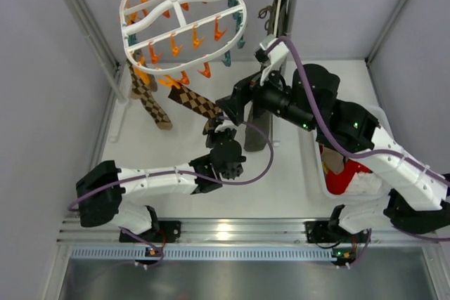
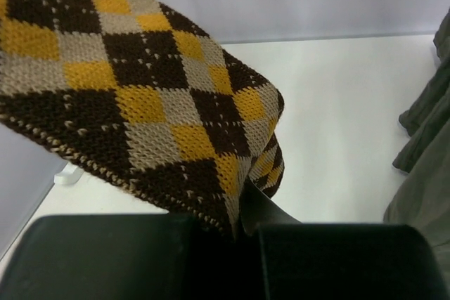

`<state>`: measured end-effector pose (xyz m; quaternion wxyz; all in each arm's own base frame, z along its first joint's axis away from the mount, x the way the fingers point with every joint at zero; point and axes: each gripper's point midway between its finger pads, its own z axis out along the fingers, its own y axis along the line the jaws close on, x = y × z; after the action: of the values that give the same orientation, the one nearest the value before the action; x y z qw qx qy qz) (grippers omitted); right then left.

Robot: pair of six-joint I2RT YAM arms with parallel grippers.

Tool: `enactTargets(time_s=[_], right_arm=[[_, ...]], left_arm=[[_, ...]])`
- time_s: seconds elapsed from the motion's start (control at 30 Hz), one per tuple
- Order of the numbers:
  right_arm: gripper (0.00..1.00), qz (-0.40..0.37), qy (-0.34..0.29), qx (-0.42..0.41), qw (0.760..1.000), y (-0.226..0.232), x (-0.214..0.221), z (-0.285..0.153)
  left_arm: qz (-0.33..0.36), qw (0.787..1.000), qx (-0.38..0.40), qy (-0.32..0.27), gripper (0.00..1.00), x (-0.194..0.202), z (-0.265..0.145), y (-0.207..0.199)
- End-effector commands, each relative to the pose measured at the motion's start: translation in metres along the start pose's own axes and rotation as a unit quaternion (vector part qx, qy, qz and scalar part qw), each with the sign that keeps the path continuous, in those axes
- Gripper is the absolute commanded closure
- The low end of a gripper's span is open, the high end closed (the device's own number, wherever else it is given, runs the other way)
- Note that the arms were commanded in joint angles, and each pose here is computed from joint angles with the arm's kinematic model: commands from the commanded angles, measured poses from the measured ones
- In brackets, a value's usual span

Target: Remove the socks clipped to the hanger

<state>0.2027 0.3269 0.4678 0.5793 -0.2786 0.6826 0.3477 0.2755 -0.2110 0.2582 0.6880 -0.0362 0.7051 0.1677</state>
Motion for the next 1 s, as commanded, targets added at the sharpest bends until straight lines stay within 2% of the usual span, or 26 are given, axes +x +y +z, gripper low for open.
enactTargets(time_s=[0.0, 0.03, 0.07, 0.2, 0.37, 0.97], right_arm=[[0.13, -0.043, 0.018, 0.061, 0.997, -0.004, 0.001, 0.01], [0.14, -0.048, 0.007, 0.079, 0.996, -0.006, -0.011, 0.009], [0.14, -0.058, 0.026, 0.086, 0.994, -0.002, 0.0, 0.02], [0.15, -0.085, 0.024, 0.116, 0.989, 0.005, -0.009, 0.037], [0.17, -0.111, 0.041, 0.119, 0.986, 0.026, 0.003, 0.068], [0.3, -0.219, 0.008, 0.138, 0.966, 0.042, 0.001, 0.132]], left_arm=[[-0.028, 0.999, 0.014, -0.007, 1.0, -0.018, -0.001, -0.017], [-0.027, 0.999, 0.016, -0.008, 1.0, -0.019, 0.0, -0.02], [-0.025, 0.999, 0.017, -0.008, 1.0, -0.019, 0.0, -0.022], [-0.015, 1.0, 0.023, -0.009, 1.0, -0.02, 0.0, -0.036], [-0.005, 1.0, 0.025, -0.01, 1.0, -0.022, 0.001, -0.043], [0.002, 0.999, 0.045, -0.015, 1.0, -0.021, -0.005, -0.042]])
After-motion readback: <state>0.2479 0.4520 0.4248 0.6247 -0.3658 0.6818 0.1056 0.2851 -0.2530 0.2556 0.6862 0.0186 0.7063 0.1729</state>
